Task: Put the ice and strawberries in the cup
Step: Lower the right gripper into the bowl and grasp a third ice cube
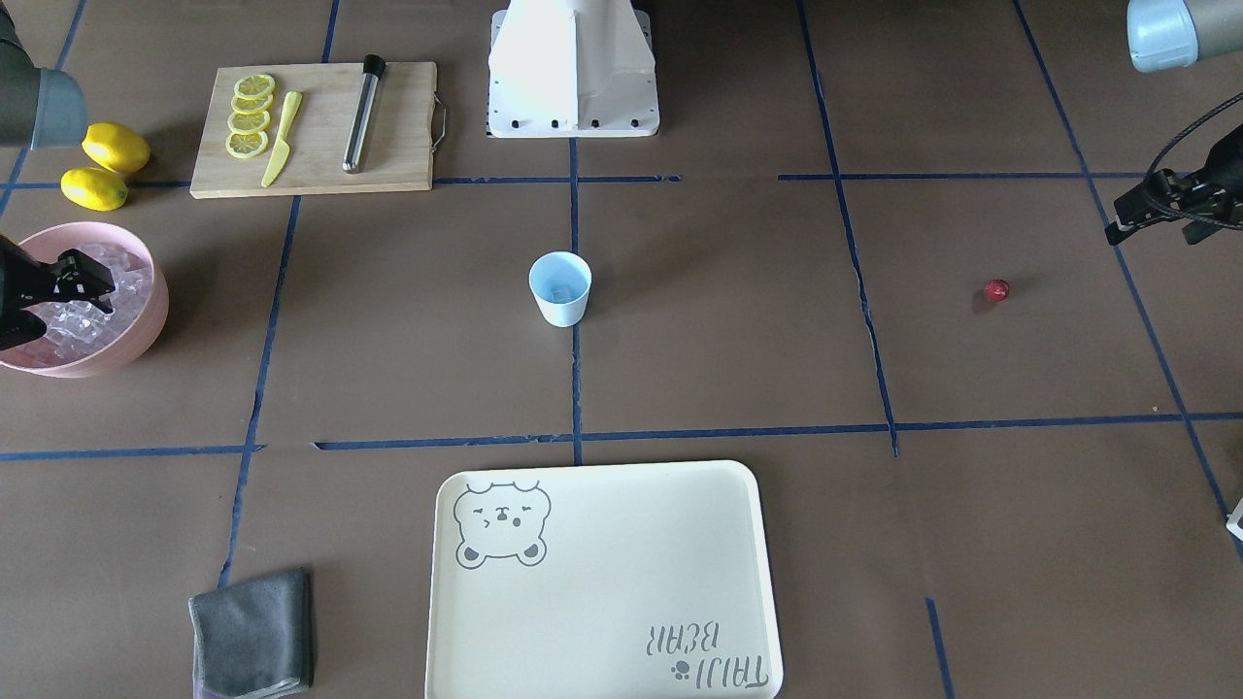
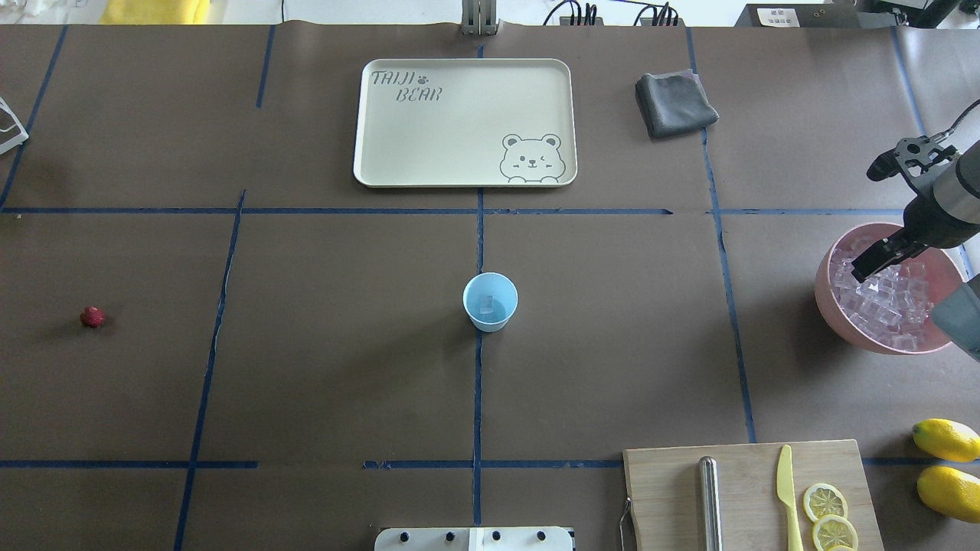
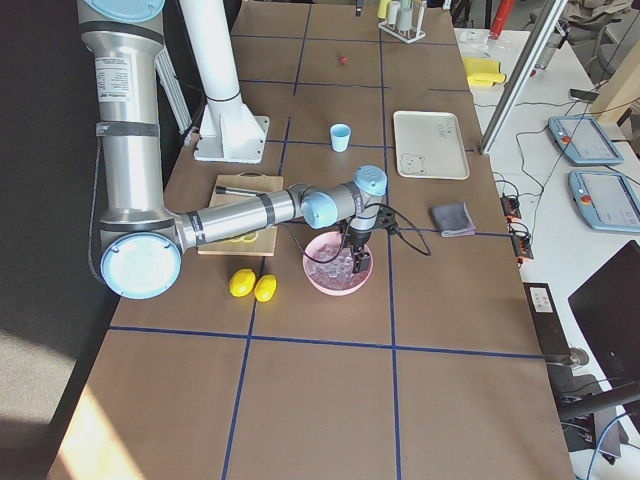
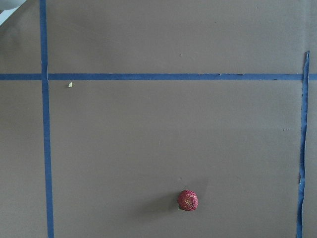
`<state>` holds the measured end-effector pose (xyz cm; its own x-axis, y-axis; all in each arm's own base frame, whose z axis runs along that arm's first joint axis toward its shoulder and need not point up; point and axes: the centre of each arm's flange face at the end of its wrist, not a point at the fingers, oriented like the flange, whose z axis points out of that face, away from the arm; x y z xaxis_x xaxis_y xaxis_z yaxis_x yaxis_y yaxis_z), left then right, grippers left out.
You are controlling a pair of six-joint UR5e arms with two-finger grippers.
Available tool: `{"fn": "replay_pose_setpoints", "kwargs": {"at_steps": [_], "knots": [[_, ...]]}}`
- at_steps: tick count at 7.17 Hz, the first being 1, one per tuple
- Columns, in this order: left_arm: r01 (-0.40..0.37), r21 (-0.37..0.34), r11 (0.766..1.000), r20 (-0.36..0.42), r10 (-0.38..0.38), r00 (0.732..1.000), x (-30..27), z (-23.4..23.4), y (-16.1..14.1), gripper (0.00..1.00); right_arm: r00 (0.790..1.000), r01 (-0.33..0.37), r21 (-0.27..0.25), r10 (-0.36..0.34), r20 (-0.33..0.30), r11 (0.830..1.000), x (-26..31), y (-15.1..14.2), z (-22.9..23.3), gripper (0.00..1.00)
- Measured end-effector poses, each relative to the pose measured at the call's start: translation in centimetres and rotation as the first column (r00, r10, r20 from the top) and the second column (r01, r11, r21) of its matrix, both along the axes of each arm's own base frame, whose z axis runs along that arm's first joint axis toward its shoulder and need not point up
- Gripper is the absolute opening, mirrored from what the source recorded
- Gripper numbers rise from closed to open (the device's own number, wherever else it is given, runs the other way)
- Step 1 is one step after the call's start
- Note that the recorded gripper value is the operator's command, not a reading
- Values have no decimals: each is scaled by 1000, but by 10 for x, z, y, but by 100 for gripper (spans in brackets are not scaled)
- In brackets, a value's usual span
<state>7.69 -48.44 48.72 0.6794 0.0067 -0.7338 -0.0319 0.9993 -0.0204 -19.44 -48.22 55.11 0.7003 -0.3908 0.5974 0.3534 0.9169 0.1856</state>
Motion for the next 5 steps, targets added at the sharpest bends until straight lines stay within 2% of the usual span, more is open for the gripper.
{"fn": "replay_pose_setpoints", "kwargs": {"at_steps": [2, 4, 5], "knots": [[1, -1, 1000, 0, -1, 1000, 0, 0, 0, 100, 1000, 6, -3, -6, 0, 1000, 0, 2, 3, 81], [0, 0, 1000, 0, 0, 1000, -1, 0, 0, 100, 1000, 13, -2, -13, 1, 1000, 1, 4, 5, 59], [0, 0, 1000, 0, 0, 1000, -1, 0, 0, 100, 1000, 14, -1, -14, 3, 1000, 0, 3, 4, 54]]}}
